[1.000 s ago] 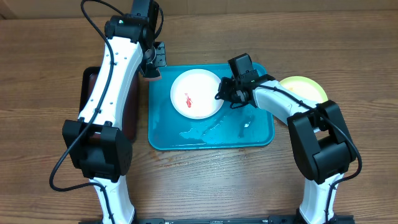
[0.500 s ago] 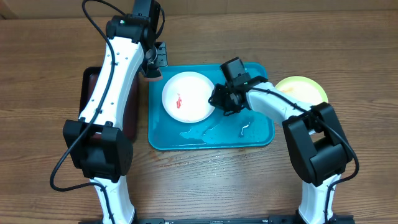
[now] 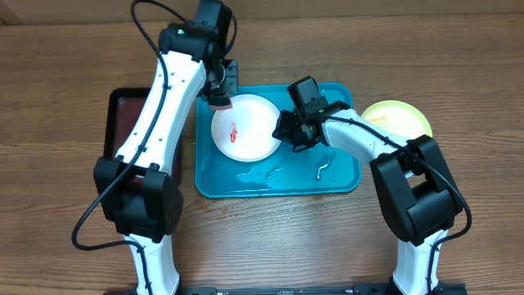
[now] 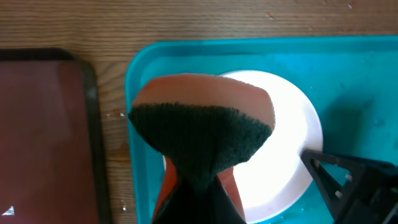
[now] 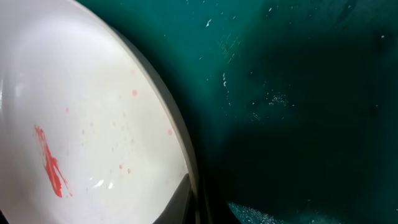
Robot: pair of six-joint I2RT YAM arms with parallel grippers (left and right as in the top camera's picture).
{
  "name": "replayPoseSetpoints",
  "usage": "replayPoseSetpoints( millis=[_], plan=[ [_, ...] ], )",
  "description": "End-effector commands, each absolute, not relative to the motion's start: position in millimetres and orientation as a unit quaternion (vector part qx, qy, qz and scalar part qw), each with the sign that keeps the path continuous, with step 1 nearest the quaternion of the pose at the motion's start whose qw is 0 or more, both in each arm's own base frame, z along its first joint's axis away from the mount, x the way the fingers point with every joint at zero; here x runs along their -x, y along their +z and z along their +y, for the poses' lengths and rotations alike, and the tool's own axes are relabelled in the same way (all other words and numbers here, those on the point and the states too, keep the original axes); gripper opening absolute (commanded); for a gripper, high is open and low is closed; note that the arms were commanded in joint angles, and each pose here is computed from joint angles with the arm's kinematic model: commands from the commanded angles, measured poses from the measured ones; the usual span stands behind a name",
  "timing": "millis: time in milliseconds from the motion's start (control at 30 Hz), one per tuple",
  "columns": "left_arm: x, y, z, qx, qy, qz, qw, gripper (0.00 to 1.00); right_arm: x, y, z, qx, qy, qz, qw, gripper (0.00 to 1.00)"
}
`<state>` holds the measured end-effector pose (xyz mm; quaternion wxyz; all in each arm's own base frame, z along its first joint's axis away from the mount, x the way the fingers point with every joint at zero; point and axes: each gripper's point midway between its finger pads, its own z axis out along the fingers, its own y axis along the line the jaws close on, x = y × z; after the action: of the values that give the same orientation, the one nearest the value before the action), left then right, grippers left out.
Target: Clean dirty plates on tray and stack at the side
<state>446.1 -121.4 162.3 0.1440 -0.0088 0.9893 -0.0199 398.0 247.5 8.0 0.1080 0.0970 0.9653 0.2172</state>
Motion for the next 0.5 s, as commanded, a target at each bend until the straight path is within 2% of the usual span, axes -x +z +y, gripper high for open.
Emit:
replayPoseSetpoints(
  millis=[0,300,467],
  plan=[
    [-442.9,138.3,-131.3,0.004,-0.018,0.993,0.113,0.04,-399.6,1.1,242.3,-0.098,0.201,0.968,0.112,0.04],
    [-428.3,59.9,-141.3,-0.005,0.011,1.000,0.012,0.04,-399.1,0.9,242.0,-0.098,0.201,0.968,0.111,0.04],
    [-420.0,36.6,-143.3,-0.010,0.020,1.000,-0.021,0.04,-399.5,0.7,241.4,-0.098,0.199,0.969,0.112,0.04]
  ],
)
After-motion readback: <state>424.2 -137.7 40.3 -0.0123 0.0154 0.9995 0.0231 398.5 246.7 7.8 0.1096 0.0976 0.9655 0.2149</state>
